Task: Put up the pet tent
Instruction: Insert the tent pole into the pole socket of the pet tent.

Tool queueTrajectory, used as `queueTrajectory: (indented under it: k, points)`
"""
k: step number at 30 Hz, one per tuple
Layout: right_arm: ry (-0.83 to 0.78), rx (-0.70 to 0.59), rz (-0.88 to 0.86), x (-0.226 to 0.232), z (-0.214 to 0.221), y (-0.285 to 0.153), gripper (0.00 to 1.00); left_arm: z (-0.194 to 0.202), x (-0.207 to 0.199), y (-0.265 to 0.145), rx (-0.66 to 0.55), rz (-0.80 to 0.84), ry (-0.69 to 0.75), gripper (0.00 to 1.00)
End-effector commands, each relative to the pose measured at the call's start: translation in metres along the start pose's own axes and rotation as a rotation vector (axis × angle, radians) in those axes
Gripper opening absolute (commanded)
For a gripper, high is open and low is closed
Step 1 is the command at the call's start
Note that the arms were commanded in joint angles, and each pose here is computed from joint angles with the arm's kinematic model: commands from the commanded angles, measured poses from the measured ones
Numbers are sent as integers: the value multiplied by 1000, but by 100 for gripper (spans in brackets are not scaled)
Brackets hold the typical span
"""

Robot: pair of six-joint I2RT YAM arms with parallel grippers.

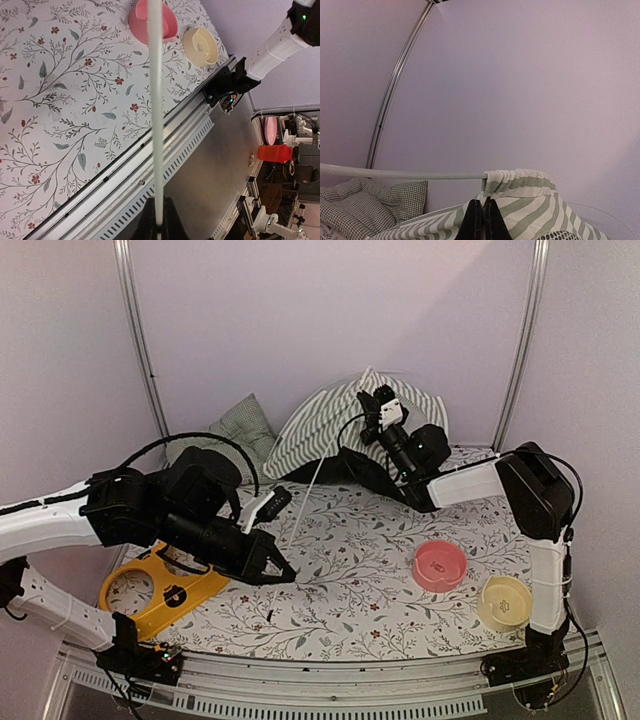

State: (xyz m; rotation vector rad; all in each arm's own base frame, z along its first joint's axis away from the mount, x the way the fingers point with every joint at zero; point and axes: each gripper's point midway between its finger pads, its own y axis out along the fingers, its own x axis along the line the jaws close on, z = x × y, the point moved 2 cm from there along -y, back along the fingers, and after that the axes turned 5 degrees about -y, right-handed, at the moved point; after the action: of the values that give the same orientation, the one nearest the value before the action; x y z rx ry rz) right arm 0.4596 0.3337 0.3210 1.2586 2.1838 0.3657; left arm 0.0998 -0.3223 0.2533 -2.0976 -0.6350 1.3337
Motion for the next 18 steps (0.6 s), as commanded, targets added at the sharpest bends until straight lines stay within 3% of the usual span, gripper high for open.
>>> queueTrajectory:
  k: [1, 18]
  points:
    - [64, -88, -107, 30, -35, -12, 1, -44, -13, -16, -178, 26, -9, 0]
    - [242, -82, -372, 101, -53, -56, 0, -108, -34, -12, -399, 53, -22, 0]
